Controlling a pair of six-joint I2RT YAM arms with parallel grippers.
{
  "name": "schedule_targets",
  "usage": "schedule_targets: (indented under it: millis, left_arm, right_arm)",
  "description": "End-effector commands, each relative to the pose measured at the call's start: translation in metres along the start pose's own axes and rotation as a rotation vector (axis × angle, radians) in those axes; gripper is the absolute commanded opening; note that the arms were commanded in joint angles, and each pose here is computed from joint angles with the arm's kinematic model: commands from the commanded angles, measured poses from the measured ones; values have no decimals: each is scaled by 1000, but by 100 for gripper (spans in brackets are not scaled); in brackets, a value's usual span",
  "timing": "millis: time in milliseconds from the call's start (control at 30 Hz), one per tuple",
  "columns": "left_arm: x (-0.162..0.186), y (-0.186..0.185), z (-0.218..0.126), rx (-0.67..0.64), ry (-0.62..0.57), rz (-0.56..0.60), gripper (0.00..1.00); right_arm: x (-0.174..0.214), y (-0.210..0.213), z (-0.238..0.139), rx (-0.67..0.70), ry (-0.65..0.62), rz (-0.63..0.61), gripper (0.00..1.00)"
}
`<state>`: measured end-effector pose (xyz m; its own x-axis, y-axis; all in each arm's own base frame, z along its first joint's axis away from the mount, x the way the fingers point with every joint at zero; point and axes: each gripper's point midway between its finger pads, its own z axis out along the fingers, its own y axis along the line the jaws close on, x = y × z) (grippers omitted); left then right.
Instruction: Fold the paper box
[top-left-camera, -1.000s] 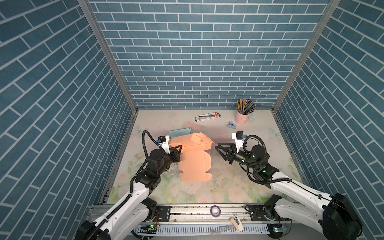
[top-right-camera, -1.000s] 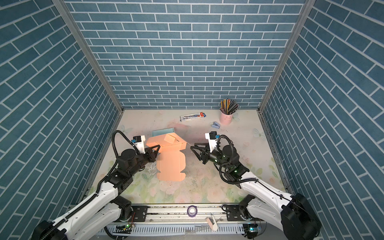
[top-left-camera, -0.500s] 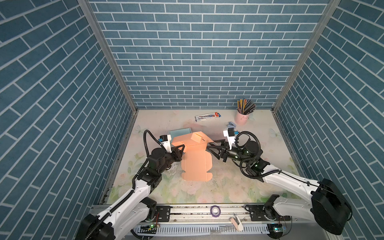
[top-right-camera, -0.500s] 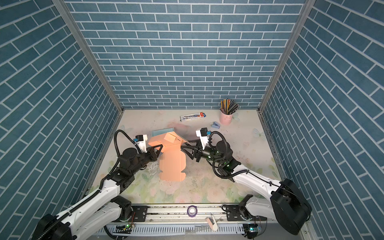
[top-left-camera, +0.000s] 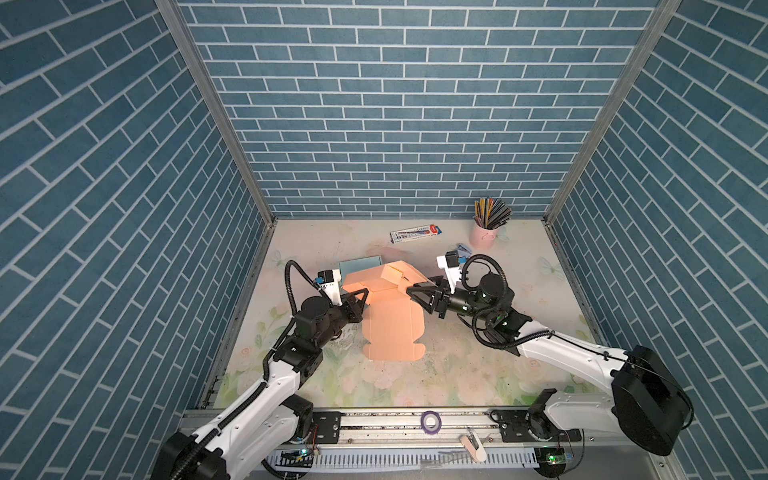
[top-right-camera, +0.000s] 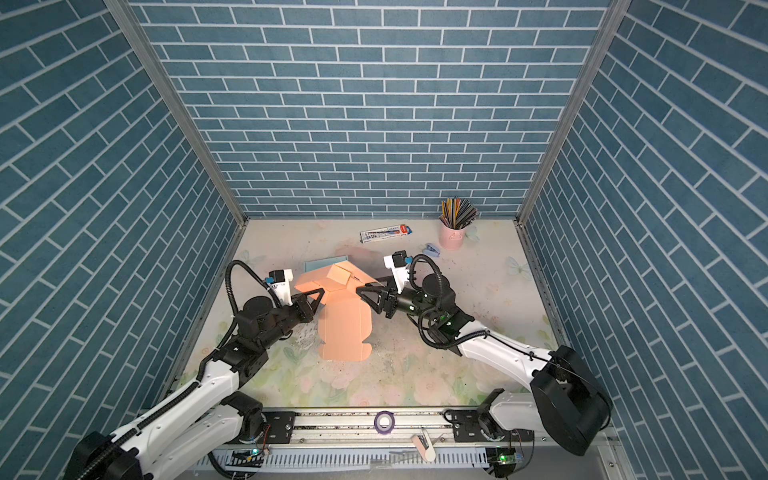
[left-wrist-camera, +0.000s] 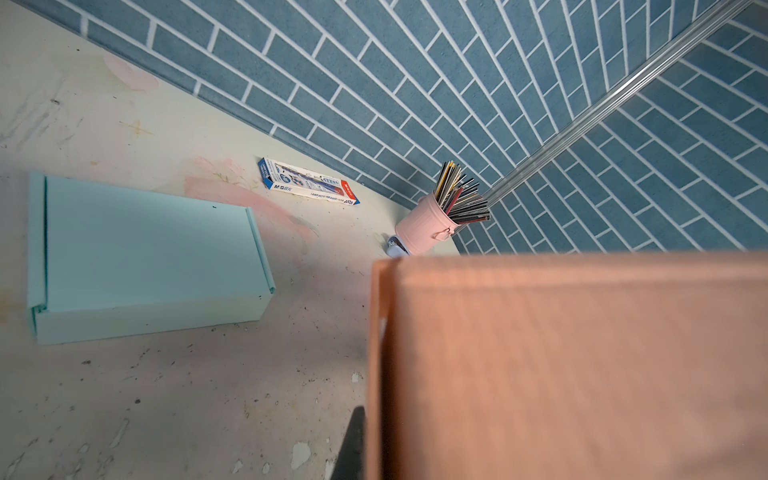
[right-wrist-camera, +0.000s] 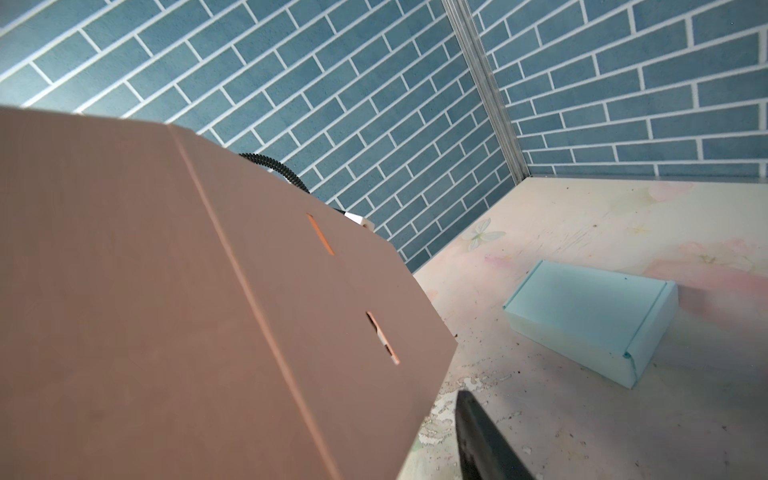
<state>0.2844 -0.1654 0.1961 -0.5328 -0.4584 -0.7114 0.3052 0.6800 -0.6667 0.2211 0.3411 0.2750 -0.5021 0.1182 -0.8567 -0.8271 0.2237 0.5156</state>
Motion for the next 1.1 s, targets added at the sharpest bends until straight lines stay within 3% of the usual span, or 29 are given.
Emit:
schedule_targets:
  millis: [0, 233, 433, 700, 1067]
  left_arm:
    - [-9, -3, -6, -6, -27, 32, 9]
    - [-11, -13, -3, 49, 59, 94, 9]
    - [-2, -25, -3, 94, 151, 166, 9]
    - [3, -32, -5, 130, 199, 194, 9]
    - [3, -26, -3, 89, 212, 213, 8]
  right_arm:
    - [-4, 13, -17, 26, 23, -81, 49]
    - [-15, 37, -59, 58, 49, -180, 50]
    - [-35, 39, -86, 50, -38, -171, 49]
    - [-39, 35, -78, -18, -14, -183, 48]
    - [-62, 71, -94, -80, -48, -239, 50]
